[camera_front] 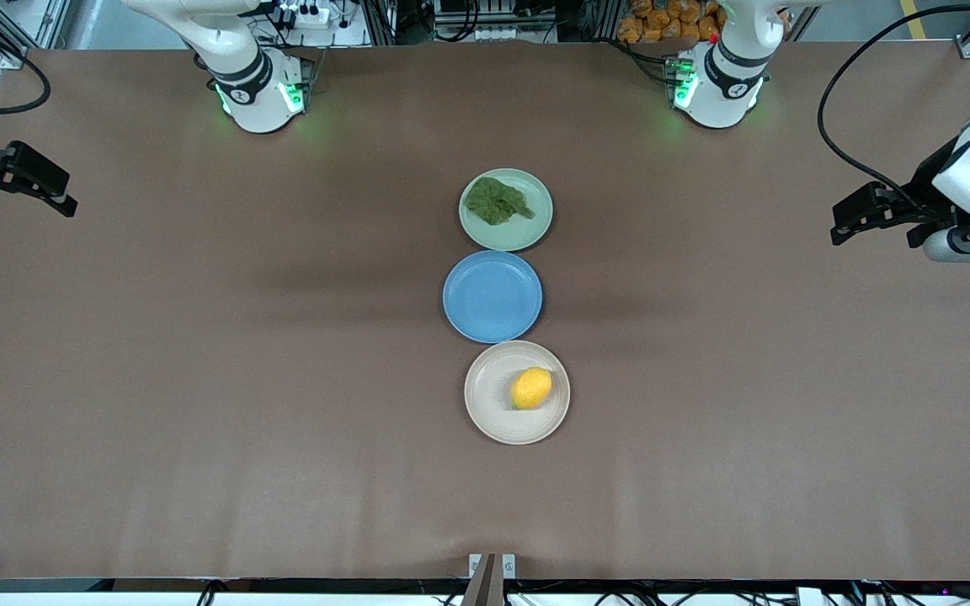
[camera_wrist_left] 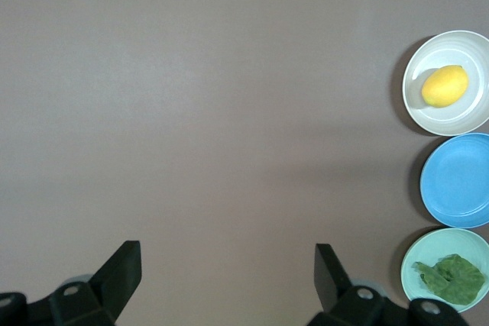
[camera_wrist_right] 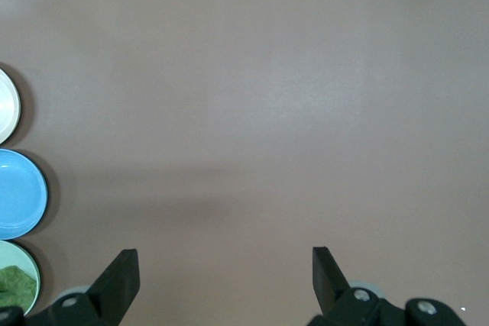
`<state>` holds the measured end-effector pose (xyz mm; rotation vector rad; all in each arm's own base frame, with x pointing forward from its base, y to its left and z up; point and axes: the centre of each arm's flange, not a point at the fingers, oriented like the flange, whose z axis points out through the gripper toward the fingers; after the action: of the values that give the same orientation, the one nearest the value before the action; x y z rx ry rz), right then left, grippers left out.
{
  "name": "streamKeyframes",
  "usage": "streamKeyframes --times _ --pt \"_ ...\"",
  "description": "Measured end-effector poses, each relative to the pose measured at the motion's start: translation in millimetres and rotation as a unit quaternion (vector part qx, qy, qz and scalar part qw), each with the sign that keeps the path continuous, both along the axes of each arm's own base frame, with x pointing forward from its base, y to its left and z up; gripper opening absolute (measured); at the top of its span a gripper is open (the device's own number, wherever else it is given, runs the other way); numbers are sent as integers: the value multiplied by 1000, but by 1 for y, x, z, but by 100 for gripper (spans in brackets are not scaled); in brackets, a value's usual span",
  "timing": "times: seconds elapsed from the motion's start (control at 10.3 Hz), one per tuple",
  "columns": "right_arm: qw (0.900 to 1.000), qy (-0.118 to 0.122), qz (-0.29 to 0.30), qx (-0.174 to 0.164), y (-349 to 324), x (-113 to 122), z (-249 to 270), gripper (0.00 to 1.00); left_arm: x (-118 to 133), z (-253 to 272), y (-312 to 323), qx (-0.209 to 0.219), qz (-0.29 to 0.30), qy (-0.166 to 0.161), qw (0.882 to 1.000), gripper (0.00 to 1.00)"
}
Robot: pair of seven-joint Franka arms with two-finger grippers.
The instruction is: Place lemon and lettuce in plates
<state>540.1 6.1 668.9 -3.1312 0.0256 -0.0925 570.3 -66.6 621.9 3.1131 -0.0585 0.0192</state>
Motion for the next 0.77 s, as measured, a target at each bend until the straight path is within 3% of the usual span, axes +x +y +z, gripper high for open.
streamKeyframes --times 0.77 --pt "1000 6 -6 0 -4 -1 -1 100 3 -7 1 0 0 9 1000 100"
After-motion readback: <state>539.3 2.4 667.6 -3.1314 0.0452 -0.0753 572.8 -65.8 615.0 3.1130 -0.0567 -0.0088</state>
